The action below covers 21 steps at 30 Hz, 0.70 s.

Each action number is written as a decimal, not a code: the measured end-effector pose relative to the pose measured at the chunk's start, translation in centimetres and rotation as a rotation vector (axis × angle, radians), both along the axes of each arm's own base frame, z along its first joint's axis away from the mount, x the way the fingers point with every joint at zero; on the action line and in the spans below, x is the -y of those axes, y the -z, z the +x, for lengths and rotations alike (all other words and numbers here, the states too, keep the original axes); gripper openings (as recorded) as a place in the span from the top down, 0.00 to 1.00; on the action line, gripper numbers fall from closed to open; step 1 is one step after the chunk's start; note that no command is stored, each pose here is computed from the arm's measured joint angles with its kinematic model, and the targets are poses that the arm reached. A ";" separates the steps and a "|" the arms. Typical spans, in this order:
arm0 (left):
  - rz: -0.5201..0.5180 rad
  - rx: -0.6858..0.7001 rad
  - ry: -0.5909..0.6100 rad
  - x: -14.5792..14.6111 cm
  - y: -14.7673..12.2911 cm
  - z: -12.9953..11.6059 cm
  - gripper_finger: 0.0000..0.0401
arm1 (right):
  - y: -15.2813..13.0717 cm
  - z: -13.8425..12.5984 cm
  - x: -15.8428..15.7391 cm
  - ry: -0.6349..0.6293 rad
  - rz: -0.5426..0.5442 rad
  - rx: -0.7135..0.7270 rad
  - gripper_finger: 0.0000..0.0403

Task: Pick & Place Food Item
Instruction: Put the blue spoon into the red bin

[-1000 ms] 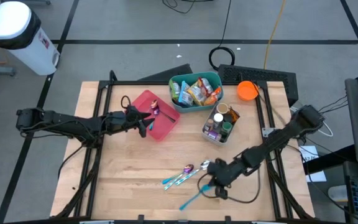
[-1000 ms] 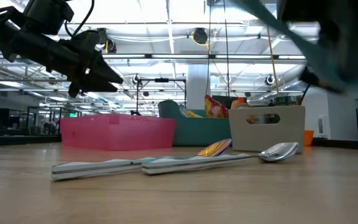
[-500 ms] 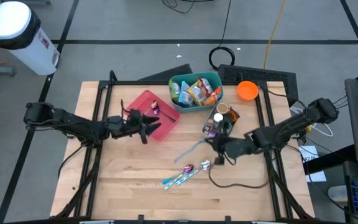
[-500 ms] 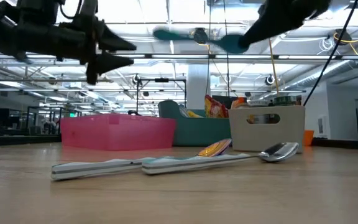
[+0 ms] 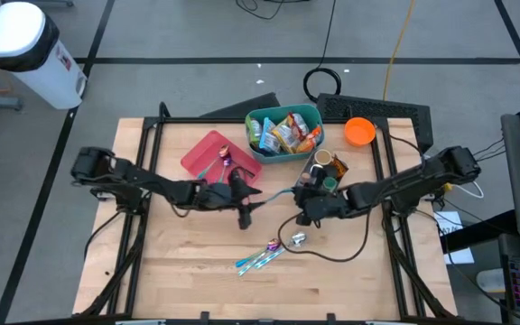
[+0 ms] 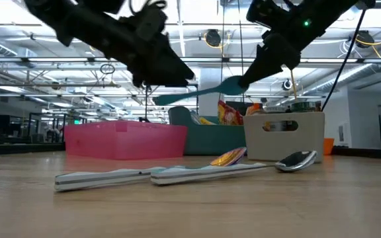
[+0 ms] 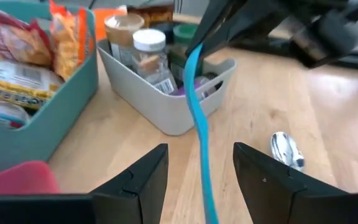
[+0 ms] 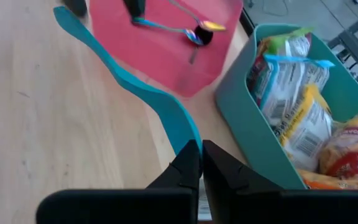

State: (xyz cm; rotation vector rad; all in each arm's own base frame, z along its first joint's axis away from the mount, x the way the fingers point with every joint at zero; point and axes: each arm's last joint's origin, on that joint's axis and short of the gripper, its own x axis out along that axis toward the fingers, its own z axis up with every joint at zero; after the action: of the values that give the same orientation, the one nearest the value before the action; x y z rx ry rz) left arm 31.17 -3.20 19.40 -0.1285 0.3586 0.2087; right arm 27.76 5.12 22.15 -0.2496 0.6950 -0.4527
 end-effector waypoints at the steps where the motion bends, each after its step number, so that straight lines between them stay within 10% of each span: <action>1: 0.002 -0.014 0.000 0.1 0.1 0.6 0.54 | -0.1 0.0 -0.1 -0.004 0.001 0.009 1.00; 21: 0.037 -0.072 0.005 0.4 2.0 3.4 0.54 | -2.9 1.0 -4.2 -0.208 -0.059 0.289 1.00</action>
State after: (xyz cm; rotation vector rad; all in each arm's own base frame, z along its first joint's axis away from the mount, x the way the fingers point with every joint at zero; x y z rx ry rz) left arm 34.54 -3.56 17.45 -0.0834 0.4260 0.2153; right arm 28.74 9.32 25.06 -0.3021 0.3681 -0.3021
